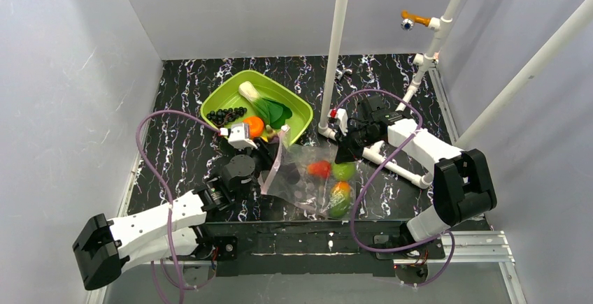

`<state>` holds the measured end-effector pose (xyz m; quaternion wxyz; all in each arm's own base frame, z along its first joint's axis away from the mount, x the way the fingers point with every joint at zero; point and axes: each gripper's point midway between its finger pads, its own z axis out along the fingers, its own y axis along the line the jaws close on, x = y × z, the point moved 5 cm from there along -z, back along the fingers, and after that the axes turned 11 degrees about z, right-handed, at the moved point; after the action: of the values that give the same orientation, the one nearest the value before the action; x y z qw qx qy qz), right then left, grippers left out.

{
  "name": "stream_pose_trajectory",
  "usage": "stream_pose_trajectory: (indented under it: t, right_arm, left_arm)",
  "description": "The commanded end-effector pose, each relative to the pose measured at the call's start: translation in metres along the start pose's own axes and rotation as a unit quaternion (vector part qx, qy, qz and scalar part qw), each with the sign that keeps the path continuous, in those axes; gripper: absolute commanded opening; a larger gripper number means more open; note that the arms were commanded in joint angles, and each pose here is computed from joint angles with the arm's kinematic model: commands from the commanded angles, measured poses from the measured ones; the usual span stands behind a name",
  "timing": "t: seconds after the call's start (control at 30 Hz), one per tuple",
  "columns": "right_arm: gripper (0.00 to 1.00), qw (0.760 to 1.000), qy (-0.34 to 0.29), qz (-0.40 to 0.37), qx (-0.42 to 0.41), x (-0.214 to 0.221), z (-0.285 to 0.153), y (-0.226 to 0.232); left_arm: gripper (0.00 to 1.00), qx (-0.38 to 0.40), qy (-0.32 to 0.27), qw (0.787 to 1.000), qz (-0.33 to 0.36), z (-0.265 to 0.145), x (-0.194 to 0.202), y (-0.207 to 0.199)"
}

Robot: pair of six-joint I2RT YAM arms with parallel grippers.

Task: Open the zip-top bag and remove the fake food
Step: Pick up the fake vegetable from the zipper food storage bag.

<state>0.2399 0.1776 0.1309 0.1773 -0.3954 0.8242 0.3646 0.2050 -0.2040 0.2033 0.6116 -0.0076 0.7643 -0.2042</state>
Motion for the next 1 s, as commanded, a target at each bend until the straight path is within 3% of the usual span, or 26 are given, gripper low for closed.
stream_pose_trajectory:
  t: [0.0, 0.33, 0.6, 0.77, 0.87, 0.97]
  right_arm:
    - [0.16, 1.000, -0.009, -0.012, -0.010, -0.002, -0.003, 0.007]
    - [0.20, 0.997, -0.027, -0.043, -0.066, -0.003, -0.010, 0.028]
    - [0.50, 0.980, -0.068, -0.117, -0.148, 0.000, -0.026, 0.068]
    - [0.70, 0.953, -0.091, -0.184, -0.223, 0.008, -0.026, 0.097]
    - [0.81, 0.943, -0.088, -0.225, -0.227, 0.012, -0.019, 0.108]
    - [0.85, 0.942, -0.075, -0.256, -0.202, 0.007, -0.009, 0.113]
  left_arm:
    - [0.00, -0.037, -0.027, 0.999, 0.005, 0.000, -0.019, 0.015]
    - [0.00, -0.037, -0.016, 0.999, 0.025, 0.009, -0.016, 0.019]
    - [0.00, -0.007, 0.002, 1.000, 0.028, 0.007, -0.011, 0.012]
    - [0.00, 0.005, 0.011, 1.000, 0.012, 0.002, -0.015, 0.008]
    - [0.00, 0.005, 0.012, 1.000, 0.002, 0.000, -0.018, 0.007]
    - [0.00, 0.001, 0.013, 1.000, -0.012, -0.002, -0.019, 0.008]
